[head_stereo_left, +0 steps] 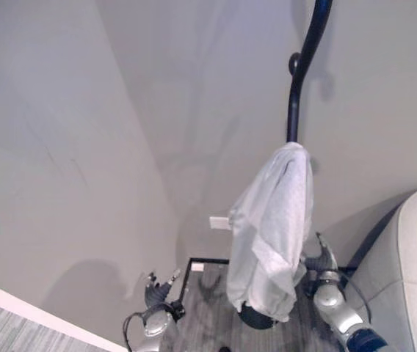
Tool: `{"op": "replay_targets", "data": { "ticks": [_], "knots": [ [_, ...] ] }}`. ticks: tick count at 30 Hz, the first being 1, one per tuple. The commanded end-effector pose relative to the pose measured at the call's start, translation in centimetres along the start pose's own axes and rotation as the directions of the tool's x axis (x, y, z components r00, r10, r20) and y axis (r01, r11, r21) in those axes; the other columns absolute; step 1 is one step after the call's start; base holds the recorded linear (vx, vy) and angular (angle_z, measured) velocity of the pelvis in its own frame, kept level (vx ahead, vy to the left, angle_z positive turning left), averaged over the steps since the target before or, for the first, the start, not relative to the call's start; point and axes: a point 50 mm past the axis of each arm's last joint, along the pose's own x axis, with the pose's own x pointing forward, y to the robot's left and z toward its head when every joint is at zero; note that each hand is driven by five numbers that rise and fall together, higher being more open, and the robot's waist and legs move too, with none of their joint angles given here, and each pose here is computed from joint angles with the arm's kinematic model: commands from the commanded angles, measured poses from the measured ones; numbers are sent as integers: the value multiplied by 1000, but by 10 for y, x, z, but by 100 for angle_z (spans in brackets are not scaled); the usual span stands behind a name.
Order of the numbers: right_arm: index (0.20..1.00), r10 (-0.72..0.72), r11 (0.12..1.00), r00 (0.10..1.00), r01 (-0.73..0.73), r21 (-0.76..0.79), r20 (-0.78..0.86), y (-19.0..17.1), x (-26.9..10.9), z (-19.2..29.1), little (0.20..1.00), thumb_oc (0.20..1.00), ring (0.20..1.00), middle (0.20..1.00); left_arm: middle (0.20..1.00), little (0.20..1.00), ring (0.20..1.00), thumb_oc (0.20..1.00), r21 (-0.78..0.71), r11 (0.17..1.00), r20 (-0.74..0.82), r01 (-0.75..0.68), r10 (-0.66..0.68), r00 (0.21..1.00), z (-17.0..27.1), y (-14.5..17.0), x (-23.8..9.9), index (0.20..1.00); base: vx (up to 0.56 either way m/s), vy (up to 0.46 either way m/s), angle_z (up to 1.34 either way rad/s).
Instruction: Hang the clothes on the sofa on the clothes rack.
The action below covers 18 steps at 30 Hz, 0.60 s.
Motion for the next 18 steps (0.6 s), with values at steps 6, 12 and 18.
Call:
{"op": "replay_targets", "data": {
  "ticks": [6, 12, 18],
  "knots": [
    [1000, 111, 729, 945, 133, 672, -308, 14, -11, -38, 1000, 1000, 1000, 1000, 1000, 1000, 1000, 1000, -147, 987, -182, -65, 38, 982, -24, 13, 4, 1000, 0, 0, 0],
    [1000, 275, 405, 734, 497, 767, -621, 32, -51, -111, 1000, 1000, 1000, 1000, 1000, 1000, 1000, 1000, -205, 977, -349, -52, -23, 937, -61, 20, -7, 1000, -5, -7, 3],
    [1000, 249, 520, 539, 626, 581, -805, -1, -90, -161, 1000, 1000, 1000, 1000, 1000, 1000, 1000, 1000, -104, 994, -471, 19, -66, 880, -86, 31, -20, 1000, 3, 0, 2]
  ]
}}
